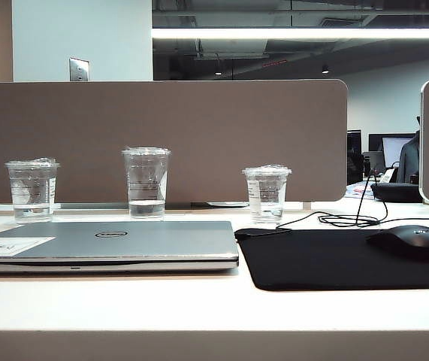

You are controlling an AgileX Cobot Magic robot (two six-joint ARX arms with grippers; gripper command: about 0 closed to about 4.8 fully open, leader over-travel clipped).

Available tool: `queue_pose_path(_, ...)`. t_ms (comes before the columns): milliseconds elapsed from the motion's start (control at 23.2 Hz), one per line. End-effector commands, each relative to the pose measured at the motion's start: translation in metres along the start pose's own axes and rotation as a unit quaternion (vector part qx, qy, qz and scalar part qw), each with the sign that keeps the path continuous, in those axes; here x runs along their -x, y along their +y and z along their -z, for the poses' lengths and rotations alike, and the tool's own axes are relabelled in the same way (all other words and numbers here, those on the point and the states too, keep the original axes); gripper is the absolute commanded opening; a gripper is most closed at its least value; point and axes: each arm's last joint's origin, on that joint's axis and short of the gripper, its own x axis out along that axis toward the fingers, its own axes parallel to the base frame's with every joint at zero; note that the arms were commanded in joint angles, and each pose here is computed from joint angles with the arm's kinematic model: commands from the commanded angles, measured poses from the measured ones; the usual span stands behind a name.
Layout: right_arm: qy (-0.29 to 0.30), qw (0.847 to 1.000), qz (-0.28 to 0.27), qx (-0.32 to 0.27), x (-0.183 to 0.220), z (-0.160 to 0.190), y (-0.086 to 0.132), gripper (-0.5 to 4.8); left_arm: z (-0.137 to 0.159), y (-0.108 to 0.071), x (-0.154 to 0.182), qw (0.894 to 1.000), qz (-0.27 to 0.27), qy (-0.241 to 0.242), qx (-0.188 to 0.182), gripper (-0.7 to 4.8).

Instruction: Pick up the coffee cup on the right and place it on the right side of the laptop.

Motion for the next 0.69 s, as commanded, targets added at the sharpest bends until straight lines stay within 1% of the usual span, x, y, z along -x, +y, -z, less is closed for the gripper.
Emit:
queue_pose_path(43,-0.017,0.999,-0.045,0.004,-0.017,-0.018,0.003,-0.08,-0.021,-0.002,-0.013,0.999,0.042,0.011,0.003,-0.06)
queue_pose_path(86,-0.011,0.998,-0.063,0.003,-0.026,-0.022,0.004,-0.08,-0.029,-0.003,-0.021,0.997,0.067,0.023,0.005,-0.06)
queue_pose_path(172,-0.006,0.997,-0.083,0.003,-0.043,-0.027,0.006,-0.08,-0.04,-0.005,-0.032,0.994,0.099,0.037,0.009,-0.06)
queue_pose_path(302,-0.012,0.995,-0.104,0.004,-0.064,-0.031,0.007,-0.08,-0.054,-0.008,-0.044,0.992,0.112,0.06,0.014,-0.06)
queue_pose_path(431,-0.004,0.993,-0.114,0.003,-0.08,-0.033,0.008,-0.08,-0.063,-0.013,-0.053,0.991,0.107,0.082,0.017,-0.06)
queue_pose_path(517,0.006,0.993,-0.119,0.002,-0.089,-0.032,0.01,-0.08,-0.07,-0.019,-0.058,0.99,0.107,0.093,0.014,-0.06)
queue_pose_path(647,0.027,0.99,-0.135,-0.002,-0.112,-0.027,0.016,-0.08,-0.085,-0.039,-0.065,0.989,0.105,0.108,0.01,-0.06)
queue_pose_path(690,0.029,0.99,-0.139,-0.002,-0.116,-0.025,0.018,-0.08,-0.089,-0.045,-0.066,0.986,0.118,0.113,0.009,-0.06)
